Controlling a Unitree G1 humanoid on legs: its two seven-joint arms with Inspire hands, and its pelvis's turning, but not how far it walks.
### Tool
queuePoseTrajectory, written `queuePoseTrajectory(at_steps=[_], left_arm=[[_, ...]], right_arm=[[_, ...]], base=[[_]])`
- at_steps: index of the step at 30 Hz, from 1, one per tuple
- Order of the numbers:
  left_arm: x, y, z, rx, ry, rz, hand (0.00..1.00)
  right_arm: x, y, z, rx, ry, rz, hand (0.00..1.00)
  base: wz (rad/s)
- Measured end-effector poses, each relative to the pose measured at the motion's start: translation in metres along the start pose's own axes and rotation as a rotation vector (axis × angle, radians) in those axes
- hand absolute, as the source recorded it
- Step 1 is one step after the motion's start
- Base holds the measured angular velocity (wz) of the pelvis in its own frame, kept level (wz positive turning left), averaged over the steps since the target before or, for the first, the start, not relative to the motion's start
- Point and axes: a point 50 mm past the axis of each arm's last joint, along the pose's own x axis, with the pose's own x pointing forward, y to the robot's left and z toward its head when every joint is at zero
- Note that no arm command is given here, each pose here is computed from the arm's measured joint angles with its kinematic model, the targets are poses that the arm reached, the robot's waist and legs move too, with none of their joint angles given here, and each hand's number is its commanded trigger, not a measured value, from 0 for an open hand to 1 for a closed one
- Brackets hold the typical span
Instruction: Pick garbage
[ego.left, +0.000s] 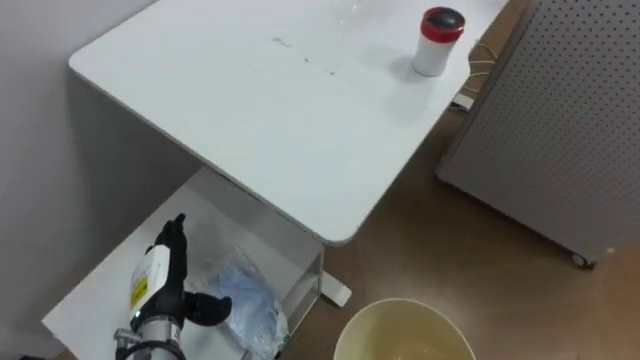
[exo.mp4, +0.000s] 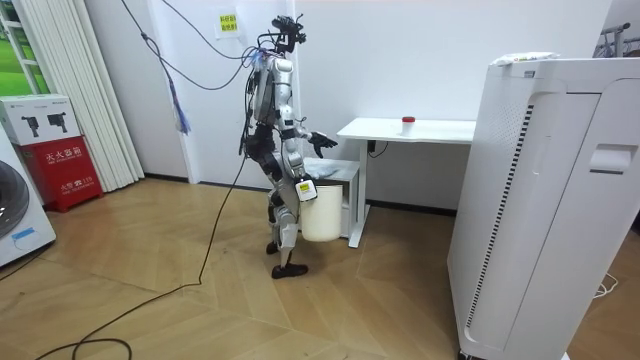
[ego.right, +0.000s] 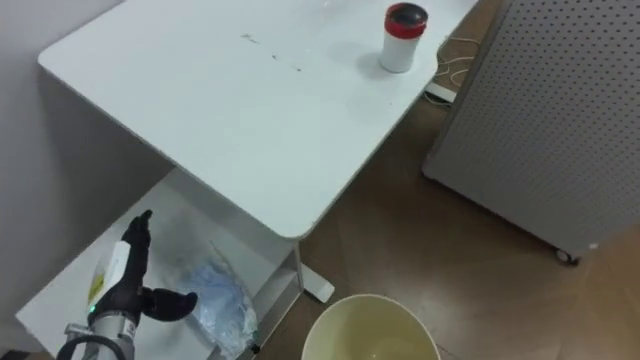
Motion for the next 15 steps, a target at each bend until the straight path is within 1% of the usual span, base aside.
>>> queuePoseTrajectory(at_steps=[8, 11, 15], left_arm=[[0.004, -0.001, 0.007, 0.005, -0.023, -0.013, 0.00], [0.006, -0.004, 0.013, 0.014, -0.046, -0.045, 0.00], [0.005, -0.012, 0.017, 0.053, -0.069, -0.115, 0.00]], right_arm=[[0.003, 0.005, 0.014, -0.038, -0.043, 0.003, 1.00], [0.003, 0.005, 0.015, -0.043, -0.046, 0.003, 1.00], [0.004, 0.005, 0.020, -0.058, -0.057, 0.000, 1.00]], base=[[-0.01], [0.06], [0.00]])
